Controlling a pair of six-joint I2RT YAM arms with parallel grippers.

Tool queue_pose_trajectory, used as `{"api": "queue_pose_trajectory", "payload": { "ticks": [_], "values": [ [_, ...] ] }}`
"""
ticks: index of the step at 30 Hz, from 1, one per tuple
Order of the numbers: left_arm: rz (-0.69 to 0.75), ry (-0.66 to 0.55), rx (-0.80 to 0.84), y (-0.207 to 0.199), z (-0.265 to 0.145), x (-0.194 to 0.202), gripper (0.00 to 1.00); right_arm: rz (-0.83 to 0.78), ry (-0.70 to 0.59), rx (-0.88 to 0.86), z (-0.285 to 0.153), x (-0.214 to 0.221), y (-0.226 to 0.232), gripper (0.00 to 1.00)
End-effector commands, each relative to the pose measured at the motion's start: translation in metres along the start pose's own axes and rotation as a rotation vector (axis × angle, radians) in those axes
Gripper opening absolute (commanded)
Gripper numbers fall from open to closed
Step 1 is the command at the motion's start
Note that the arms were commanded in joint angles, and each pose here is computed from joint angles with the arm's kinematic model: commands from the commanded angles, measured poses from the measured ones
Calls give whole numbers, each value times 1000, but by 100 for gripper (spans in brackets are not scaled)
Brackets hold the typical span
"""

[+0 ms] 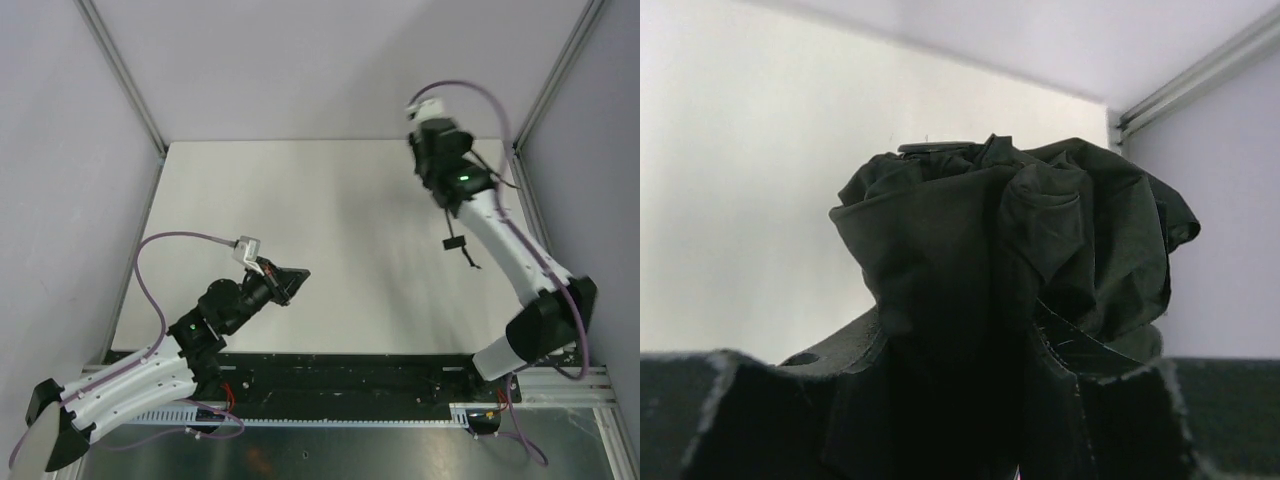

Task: Put away the umbrella

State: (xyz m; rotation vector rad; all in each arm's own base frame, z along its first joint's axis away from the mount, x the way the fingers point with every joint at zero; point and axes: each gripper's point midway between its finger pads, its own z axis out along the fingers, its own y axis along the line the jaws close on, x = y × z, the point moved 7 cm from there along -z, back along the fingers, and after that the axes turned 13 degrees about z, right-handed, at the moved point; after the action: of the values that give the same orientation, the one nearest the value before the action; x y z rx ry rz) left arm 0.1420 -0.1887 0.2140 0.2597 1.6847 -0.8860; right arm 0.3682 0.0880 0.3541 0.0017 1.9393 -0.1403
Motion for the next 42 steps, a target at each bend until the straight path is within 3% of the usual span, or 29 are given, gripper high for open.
{"api": "queue_pose_trajectory", "payload": {
  "ticks": [1,6,12,19,24,27,35,42],
  "values": [
    [-2,-43,-46,0,-1,-18,0,-234,71,134,36,64,48,0],
    [-10,-42,-67,1,-2,-20,1,-359,285,9,39,162,110,0],
    [-24,-23,-123,6,-2,-20,0,-347,589,-280,8,249,158,0],
    [-83,20,-153,12,3,-12,1,-162,835,-578,-15,299,169,0],
    [-158,72,-171,16,14,-7,6,39,925,-773,-29,321,166,0],
    [-229,104,-156,16,25,-1,16,175,971,-882,-34,329,161,0],
    [-462,223,-129,10,64,22,64,352,1102,-1034,-44,350,155,0],
    [-613,239,-237,29,81,39,86,392,1236,-992,-38,365,151,0]
  ]
}}
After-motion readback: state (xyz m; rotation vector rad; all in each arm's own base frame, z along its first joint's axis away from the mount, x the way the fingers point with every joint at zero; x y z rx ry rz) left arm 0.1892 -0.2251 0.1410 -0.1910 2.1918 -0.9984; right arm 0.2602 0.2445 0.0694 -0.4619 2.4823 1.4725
